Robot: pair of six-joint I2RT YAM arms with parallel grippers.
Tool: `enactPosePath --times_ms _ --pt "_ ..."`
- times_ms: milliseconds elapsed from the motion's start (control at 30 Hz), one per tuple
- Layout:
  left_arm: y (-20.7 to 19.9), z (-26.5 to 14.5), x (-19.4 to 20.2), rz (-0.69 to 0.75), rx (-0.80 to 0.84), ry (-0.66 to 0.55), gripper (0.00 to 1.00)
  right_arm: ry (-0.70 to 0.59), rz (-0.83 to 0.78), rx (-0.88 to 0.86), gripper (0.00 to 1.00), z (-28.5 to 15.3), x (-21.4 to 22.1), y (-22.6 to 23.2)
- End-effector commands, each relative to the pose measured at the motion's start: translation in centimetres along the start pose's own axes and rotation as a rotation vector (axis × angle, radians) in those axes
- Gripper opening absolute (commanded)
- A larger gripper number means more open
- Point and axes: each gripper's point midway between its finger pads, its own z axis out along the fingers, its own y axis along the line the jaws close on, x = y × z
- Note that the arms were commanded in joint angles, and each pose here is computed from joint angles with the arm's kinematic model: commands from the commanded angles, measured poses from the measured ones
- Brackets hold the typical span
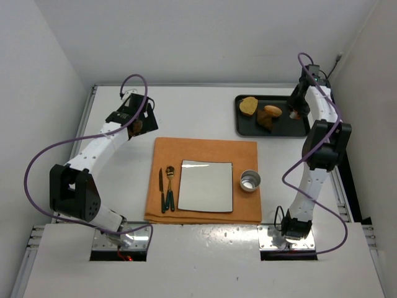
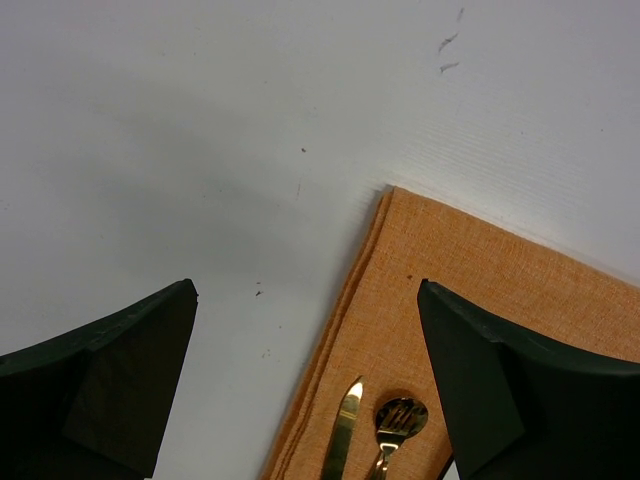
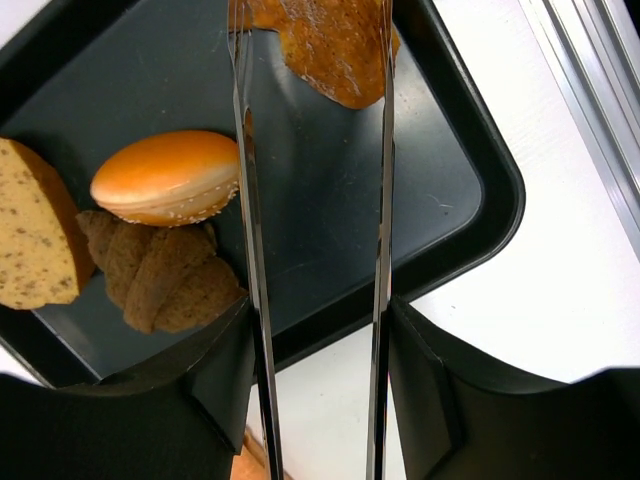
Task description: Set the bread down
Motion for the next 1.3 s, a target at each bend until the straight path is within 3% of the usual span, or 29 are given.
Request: enactPosePath --times_ms 0,133,267,367,400,433,633,900,1100,1133,1267 --pt "-0.1 -0.3 -0.5 -0.007 -0.005 -0.018 0.99 -0.030 -0.001 0.001 0.52 0.0 -1.4 -0.4" --pt "-0.1 -0.3 -0.5 -0.007 -0.005 -0.018 0.99 -0.057 -0.010 0.014 0.52 0.1 -2.1 -0.6" --pt "0.0 -0.3 -0.3 -0.004 -0.010 -0.011 0.99 0.007 -0.040 -0.036 0.50 1.3 -0.7 -0.1" --pt "0.1 -0.2 0.1 -0.009 -0.014 -0.003 0.99 0.004 -0.038 -0.072 0.38 0.8 -0.6 0.4" --pt "0.1 -0.1 0.1 -0.009 -0.014 -0.003 0.99 0.001 -0.028 -0.083 0.27 0.3 -0.3 0.4" --pt "0.1 -0.1 0.1 -0.009 -0.014 -0.003 0.99 0.001 -0.028 -0.083 0.23 0.3 -0.3 0.4" --pt "0.1 -0.4 -0.1 -0.013 -0.009 -0.011 0.99 -0.012 -0.017 -0.089 0.18 -1.9 -0.2 0.0" --pt "0.1 -1.0 -0.6 -0.022 0.000 -0.028 0.99 -0.147 0.021 -0.145 0.13 -10.3 -1.0 -1.1" --pt "0.4 -1.8 -1.0 -0.050 0.000 -0.045 0.99 -0.100 -0.043 -0.277 0.13 -15.9 4.4 -1.0" --pt "0.4 -2.0 -1.2 -0.054 0.004 -0.053 0.99 -0.142 -0.054 -0.333 0.13 -18.5 4.7 -0.9" --pt "0.2 -2.2 -1.7 -0.059 0.010 -0.062 0.99 -0.104 -0.139 -0.553 0.13 -23.1 9.2 1.2"
